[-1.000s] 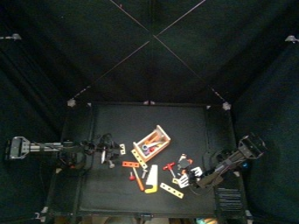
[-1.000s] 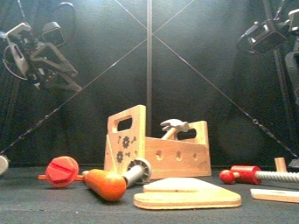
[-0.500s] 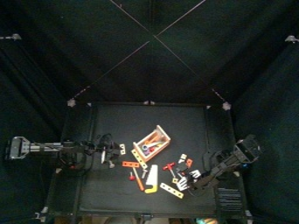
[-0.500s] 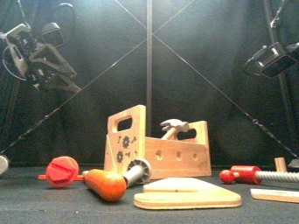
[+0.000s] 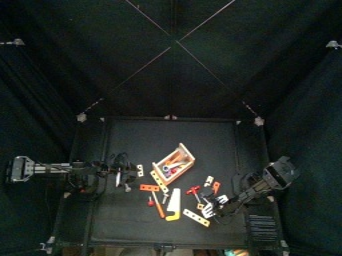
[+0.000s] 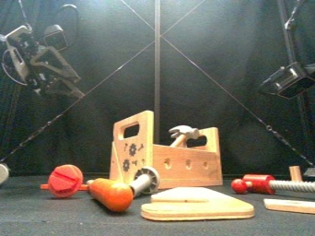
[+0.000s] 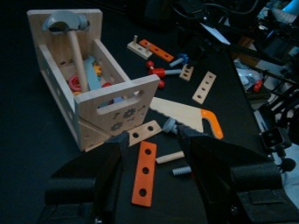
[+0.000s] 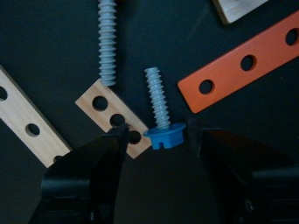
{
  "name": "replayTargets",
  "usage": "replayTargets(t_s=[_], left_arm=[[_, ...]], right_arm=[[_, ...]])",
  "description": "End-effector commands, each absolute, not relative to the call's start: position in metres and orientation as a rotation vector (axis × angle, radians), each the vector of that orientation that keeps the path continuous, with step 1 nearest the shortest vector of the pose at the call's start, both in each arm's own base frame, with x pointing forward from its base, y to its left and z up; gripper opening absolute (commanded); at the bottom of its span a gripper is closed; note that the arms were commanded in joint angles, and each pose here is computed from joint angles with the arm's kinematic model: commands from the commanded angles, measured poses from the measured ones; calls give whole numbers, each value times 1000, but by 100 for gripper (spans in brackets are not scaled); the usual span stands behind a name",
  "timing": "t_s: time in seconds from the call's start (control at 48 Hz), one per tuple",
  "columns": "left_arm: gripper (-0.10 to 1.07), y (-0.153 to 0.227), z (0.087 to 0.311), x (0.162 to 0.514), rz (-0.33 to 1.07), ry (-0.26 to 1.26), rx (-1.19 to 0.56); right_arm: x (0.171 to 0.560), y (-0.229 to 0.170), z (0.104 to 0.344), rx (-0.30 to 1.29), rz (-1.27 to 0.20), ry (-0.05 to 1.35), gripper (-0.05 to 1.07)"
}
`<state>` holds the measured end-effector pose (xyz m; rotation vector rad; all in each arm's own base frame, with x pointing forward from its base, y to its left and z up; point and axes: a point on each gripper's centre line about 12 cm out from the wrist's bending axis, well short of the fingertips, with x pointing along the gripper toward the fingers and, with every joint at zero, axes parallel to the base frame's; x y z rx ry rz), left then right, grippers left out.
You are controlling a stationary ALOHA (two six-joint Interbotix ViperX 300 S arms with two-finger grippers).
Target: Grab blue screw
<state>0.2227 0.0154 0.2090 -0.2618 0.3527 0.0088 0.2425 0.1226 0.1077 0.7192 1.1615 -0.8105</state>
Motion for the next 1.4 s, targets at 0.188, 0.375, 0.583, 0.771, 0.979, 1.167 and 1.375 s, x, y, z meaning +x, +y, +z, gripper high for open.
replayTargets(t_s=[0.188, 0.375, 0.583, 0.771, 0.979, 1.167, 1.375], left_arm=[[86, 15, 214, 225, 1, 339, -261], [86, 15, 214, 225, 2, 338, -262], [86, 15, 214, 225, 5, 338, -269], [86, 15, 214, 225, 4, 337, -269], [86, 15, 213, 225, 6, 338, -270], [86, 15, 213, 225, 4, 338, -269], [86, 15, 213, 224, 4, 340, -263]], right_arm=[[243, 119, 109, 743, -804, 1154, 86], [242, 119, 110, 743, -800, 1153, 75], [244, 120, 115, 748, -793, 1143, 65], [249, 121, 129, 753, -781, 1117, 64], [255, 118, 142, 720, -792, 1082, 64], [262, 119, 149, 700, -768, 1048, 64], [273, 114, 165, 648, -733, 972, 64]])
